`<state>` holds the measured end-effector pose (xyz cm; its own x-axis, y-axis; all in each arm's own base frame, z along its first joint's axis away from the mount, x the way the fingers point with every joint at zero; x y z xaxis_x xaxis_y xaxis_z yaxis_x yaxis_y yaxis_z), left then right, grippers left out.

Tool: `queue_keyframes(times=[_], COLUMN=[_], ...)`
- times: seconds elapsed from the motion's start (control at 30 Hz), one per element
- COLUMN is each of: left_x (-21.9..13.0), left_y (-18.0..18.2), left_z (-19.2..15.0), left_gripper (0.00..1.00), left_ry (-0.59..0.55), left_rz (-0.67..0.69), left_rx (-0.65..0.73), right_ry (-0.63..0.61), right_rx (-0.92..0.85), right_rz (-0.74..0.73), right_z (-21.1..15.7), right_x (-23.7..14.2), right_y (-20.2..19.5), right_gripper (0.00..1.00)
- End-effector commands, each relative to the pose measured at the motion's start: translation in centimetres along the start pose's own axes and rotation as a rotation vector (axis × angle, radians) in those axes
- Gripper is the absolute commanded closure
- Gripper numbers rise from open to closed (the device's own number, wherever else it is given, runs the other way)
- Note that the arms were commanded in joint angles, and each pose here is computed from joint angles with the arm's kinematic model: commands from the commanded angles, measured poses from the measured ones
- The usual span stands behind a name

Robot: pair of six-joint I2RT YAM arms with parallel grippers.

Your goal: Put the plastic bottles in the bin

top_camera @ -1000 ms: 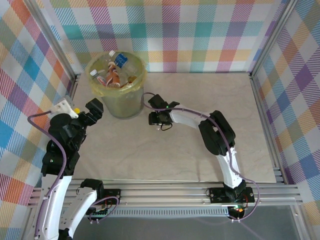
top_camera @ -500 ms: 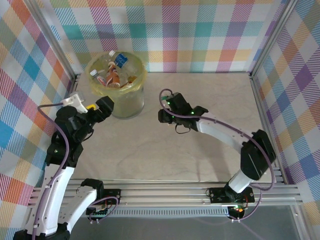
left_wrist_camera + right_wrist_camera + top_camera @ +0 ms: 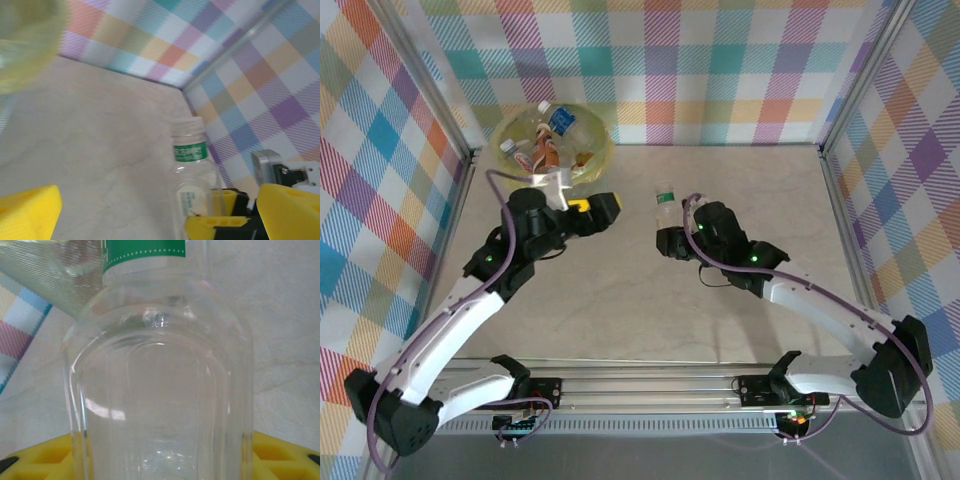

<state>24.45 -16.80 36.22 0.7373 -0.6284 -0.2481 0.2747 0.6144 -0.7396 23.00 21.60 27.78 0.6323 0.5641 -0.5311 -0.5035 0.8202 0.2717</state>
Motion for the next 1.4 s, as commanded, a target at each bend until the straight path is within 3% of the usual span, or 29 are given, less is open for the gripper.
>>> queue_keyframes(times=[0.0, 0.23, 0.7, 0.8, 1.1, 1.23, 1.37], left_x=[1.2, 3.4, 6.0, 6.4, 7.1, 7.1, 6.8], left_y=[-4.3, -5.7, -6.3, -6.3, -6.1, -6.4, -6.3], left_z=[0.3, -0.9, -1.0, -0.9, -0.5, 0.1, 2.0], left_gripper=[0.00, 0.01, 0.26, 0.33, 0.70, 0.85, 0.93], left_ry=[0.049, 0.145, 0.201, 0.204, 0.199, 0.187, 0.147], left_rz=[-0.213, -0.282, -0.302, -0.290, -0.250, -0.237, -0.193], left_rx=[0.011, 0.005, 0.017, 0.022, 0.039, 0.066, 0.095], right_ry=[-0.096, -0.161, -0.212, -0.210, -0.203, -0.191, -0.181], right_rx=[-0.050, -0.083, -0.091, -0.091, -0.101, -0.100, -0.099], right_rz=[0.093, 0.200, 0.344, 0.357, 0.366, 0.345, 0.313], right_z=[1.0, 1.3, 2.6, 2.9, 3.6, 3.9, 4.5], right_x=[-1.3, -3.0, -3.6, -3.5, -3.2, -3.0, -3.3], right_y=[0.8, 1.7, 3.3, 3.6, 3.9, 3.9, 3.8], right_gripper=[0.51, 0.51, 0.50, 0.50, 0.48, 0.35, 0.02])
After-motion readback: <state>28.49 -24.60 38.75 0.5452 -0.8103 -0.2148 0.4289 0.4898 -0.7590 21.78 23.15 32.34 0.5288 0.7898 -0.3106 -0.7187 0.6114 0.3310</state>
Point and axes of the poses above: each hand's point on the last joint's axis, 136 mm out from that joint toward the fingers, its own x axis out along the fingers, its own y axis along the line the jaws close on, z = x × y, the point moved 8 cm from there along -x, back along the fingers, and after that the axes turned 10 degrees about -x, right-handed, at the moved point
